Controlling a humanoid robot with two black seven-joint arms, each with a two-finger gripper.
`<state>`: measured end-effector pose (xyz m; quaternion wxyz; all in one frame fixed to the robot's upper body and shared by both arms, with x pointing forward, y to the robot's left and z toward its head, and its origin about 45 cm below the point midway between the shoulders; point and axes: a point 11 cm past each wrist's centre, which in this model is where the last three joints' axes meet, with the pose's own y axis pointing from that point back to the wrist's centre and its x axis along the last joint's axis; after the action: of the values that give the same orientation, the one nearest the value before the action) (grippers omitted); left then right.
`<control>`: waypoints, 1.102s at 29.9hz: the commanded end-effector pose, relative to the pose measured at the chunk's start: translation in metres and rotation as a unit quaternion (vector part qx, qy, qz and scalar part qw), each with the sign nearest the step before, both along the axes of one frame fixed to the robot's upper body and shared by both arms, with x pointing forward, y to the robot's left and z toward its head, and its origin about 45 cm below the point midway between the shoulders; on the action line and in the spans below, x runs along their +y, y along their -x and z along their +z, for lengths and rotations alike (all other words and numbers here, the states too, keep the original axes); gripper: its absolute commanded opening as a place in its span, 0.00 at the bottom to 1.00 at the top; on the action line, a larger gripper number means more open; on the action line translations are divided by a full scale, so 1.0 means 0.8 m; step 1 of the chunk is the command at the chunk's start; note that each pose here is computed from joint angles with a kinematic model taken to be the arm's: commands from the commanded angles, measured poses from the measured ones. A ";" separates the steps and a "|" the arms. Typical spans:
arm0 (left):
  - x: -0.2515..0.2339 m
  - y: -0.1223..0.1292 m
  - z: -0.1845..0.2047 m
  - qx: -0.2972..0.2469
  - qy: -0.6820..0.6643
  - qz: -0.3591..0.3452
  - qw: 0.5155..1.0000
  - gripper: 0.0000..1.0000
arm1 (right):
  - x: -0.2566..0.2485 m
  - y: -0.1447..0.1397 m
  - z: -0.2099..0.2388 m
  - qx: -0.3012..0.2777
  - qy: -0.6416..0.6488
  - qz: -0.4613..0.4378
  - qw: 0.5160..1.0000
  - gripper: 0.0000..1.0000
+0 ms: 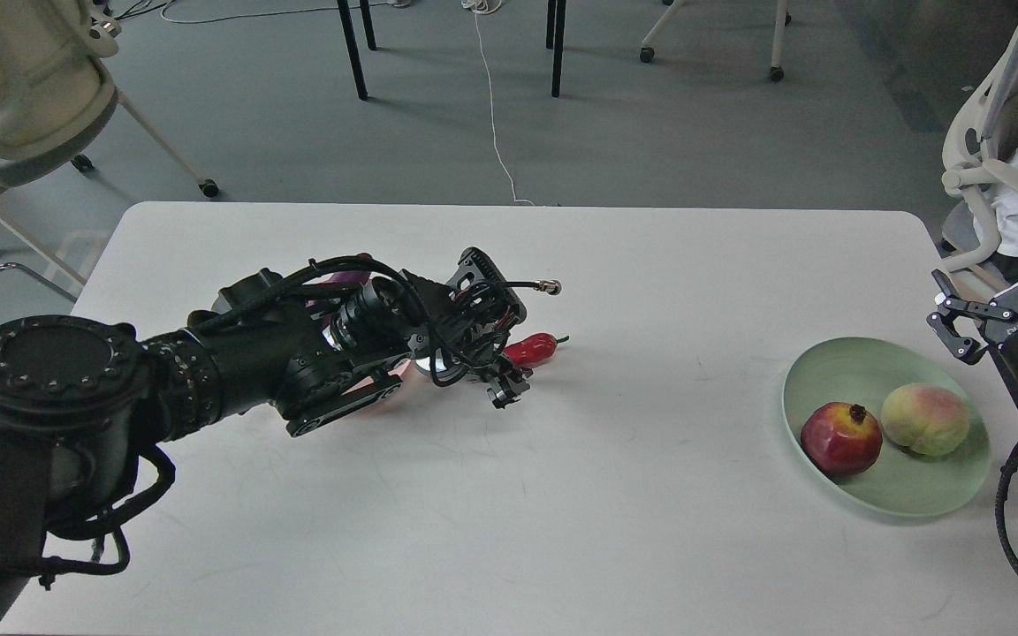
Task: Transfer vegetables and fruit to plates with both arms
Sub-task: 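Reach the left gripper to the red chili pepper and grasp it, then lift the chili pepper and lower it onto the pink plate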
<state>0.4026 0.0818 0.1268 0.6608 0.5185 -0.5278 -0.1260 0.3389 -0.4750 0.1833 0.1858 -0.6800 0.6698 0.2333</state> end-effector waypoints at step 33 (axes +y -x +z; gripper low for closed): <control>0.162 -0.001 0.078 0.045 0.028 0.156 0.986 0.14 | -0.015 0.004 -0.002 0.002 0.008 -0.017 1.000 0.99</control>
<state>0.4121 0.1975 0.2073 0.7107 0.5592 -0.4263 -0.0231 0.3356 -0.4864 0.1810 0.1820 -0.6703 0.6827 0.2269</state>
